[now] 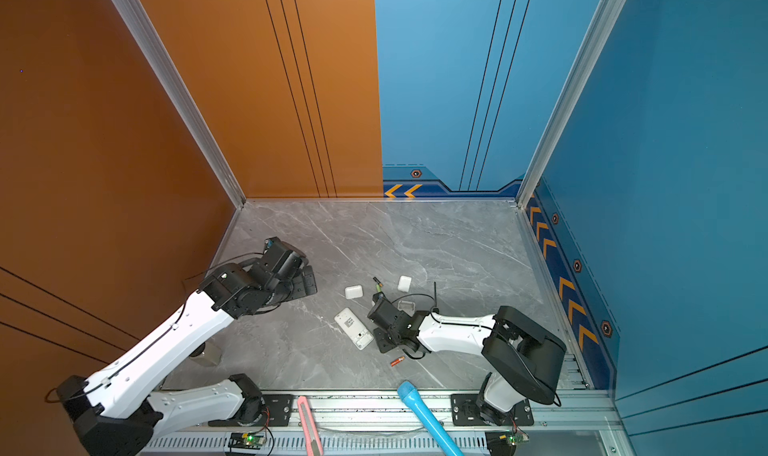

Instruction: Unload the batteries from the remote control

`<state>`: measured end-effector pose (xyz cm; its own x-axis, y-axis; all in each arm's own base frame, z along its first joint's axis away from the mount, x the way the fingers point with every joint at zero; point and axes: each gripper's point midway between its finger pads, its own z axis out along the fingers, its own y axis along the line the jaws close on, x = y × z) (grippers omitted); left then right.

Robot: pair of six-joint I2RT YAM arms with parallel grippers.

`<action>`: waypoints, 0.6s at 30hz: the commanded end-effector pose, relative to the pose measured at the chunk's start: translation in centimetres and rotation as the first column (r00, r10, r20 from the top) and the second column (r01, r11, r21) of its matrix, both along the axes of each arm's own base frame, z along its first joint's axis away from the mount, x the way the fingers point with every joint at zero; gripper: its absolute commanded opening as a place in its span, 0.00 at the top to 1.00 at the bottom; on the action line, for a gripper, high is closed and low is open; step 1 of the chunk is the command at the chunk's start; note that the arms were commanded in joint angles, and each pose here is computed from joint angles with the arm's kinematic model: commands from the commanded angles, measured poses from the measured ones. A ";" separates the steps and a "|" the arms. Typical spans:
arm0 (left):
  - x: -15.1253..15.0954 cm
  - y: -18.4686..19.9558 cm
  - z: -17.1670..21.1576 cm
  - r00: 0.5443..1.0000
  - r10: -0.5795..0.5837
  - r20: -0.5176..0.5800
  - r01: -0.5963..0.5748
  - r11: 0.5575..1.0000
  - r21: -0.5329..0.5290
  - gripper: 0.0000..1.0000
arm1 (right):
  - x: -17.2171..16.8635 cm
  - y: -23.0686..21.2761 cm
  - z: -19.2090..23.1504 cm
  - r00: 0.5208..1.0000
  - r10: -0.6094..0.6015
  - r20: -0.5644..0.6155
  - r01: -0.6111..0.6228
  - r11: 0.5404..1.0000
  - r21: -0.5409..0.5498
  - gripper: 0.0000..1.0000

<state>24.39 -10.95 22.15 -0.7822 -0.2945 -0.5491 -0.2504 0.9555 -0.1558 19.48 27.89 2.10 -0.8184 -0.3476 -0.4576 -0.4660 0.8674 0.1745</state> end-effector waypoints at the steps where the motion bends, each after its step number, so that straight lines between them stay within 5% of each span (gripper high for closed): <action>1: -0.1 0.6 0.0 0.999 0.037 0.029 -0.037 0.999 -0.008 0.02 | -0.3 -1.7 -1.0 0.999 -0.048 -0.018 0.048 0.998 -0.035 0.68; 12: -0.6 3.5 -5.1 0.986 0.159 -0.042 -0.161 0.986 -0.040 0.02 | 2.6 -3.8 11.0 0.970 -0.162 0.181 0.123 0.970 0.209 0.11; 14: 0.2 4.8 -5.8 0.979 0.203 -0.017 -0.203 0.978 -0.038 0.02 | 4.2 -6.4 13.9 0.935 -0.235 0.265 0.175 0.957 0.233 0.00; 18: 2.7 7.3 -5.5 0.966 0.234 0.112 -0.238 0.971 0.018 0.02 | 8.8 -17.2 15.5 0.805 -0.504 0.314 0.445 0.862 0.242 0.00</action>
